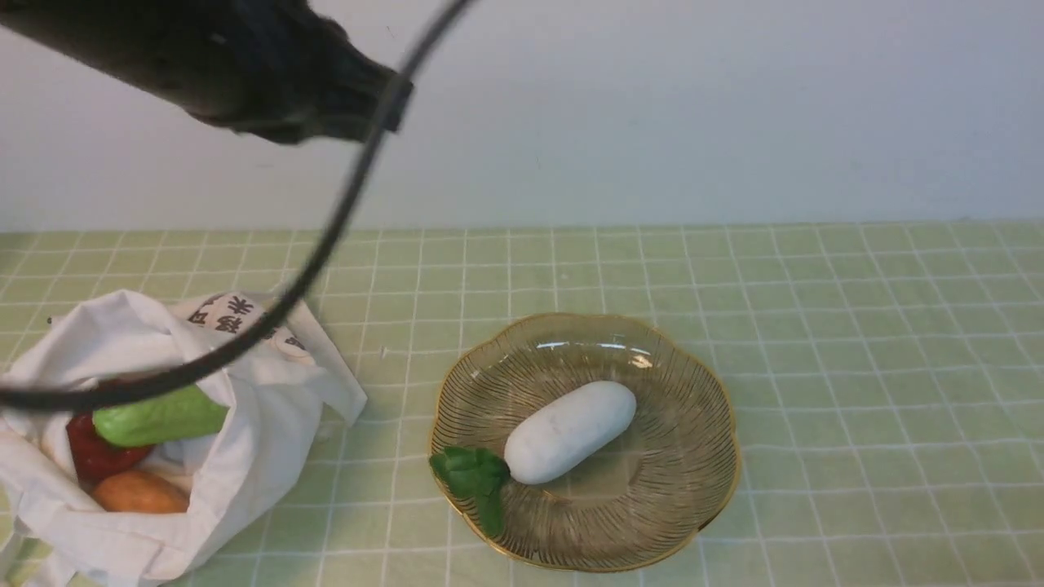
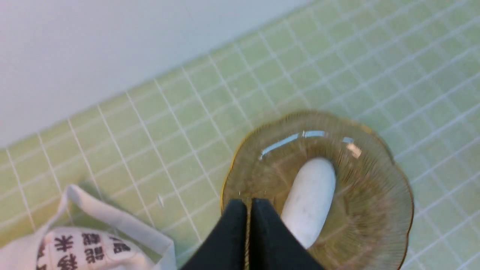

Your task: Take vegetables from bag on green coffee tablecloth place on plate.

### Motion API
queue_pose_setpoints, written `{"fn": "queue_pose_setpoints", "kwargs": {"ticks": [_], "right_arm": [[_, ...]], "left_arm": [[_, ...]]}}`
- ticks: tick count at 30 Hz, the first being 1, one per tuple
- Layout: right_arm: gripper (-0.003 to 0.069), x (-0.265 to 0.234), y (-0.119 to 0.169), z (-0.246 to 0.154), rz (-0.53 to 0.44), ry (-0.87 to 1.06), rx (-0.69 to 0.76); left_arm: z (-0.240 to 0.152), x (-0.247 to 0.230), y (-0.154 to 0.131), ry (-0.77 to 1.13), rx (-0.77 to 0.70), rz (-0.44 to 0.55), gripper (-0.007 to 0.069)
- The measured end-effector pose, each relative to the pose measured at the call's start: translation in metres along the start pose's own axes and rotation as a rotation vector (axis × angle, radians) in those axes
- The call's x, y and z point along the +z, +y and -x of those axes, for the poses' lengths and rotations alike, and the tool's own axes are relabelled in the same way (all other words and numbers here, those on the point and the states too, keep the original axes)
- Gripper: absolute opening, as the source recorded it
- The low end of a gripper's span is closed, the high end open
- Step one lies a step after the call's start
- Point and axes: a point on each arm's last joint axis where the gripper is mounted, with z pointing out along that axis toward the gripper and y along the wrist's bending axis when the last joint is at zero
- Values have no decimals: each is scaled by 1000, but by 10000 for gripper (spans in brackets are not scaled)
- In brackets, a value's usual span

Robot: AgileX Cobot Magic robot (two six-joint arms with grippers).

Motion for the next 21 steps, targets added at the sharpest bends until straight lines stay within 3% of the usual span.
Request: {"fn": "queue_pose_setpoints", "kwargs": {"ticks": [3, 8, 14, 21], "right_arm": [[-16, 0, 0, 0, 0, 0, 0], [-16, 0, 0, 0, 0, 0, 0], [-16, 0, 0, 0, 0, 0, 0], [-16, 0, 0, 0, 0, 0, 1]], "left_arm": [[-30, -51, 0, -186, -25, 1, -5], [-94, -82, 1, -396, -52, -7, -5], [-177, -118, 3, -816, -55, -26, -5], [-236, -144, 4, -1019, -17, -11, -5]]}}
